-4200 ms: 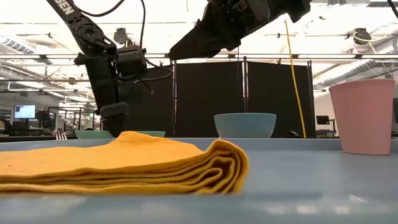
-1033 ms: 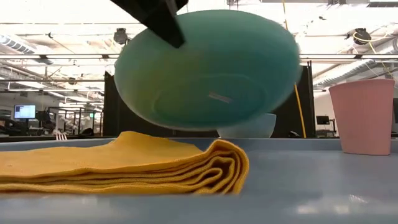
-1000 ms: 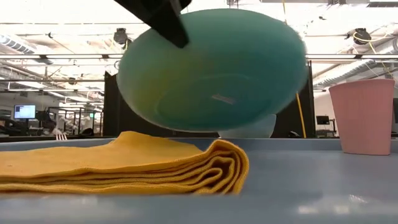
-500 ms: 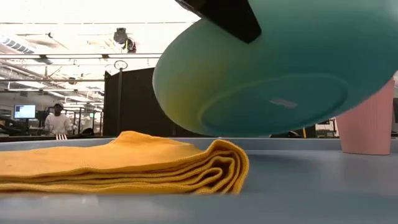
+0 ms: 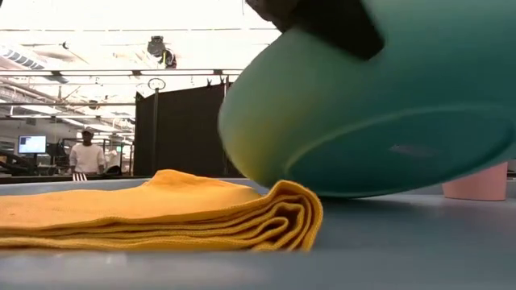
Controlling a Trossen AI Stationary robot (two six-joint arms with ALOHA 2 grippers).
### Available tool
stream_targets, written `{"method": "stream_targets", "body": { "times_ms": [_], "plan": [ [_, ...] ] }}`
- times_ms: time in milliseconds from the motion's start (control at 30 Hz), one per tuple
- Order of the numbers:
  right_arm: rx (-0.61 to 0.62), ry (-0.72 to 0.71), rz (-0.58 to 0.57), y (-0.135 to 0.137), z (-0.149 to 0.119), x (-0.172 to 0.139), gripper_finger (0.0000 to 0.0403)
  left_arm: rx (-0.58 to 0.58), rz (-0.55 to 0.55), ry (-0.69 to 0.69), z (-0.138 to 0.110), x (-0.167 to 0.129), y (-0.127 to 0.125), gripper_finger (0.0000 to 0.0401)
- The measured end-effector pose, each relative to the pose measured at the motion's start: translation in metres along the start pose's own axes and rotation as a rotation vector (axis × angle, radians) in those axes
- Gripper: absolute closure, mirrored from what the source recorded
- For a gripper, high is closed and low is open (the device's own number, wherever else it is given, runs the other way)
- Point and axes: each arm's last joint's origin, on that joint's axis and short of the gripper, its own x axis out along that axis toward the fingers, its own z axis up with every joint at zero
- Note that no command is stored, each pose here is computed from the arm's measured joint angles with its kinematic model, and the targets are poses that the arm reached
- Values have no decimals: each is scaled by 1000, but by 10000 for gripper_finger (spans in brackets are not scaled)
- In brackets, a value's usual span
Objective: Set up tray
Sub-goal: Put the light blue plate on the blue serving tray to the right of the orange table napkin
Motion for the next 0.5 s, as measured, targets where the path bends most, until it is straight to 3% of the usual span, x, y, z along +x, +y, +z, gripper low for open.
{"method": "stream_targets", "body": {
  "times_ms": [500],
  "plan": [
    [29, 18, 4, 0, -2, 0, 289, -37, -73, -49, 1, 14, 15, 395]
  ]
}}
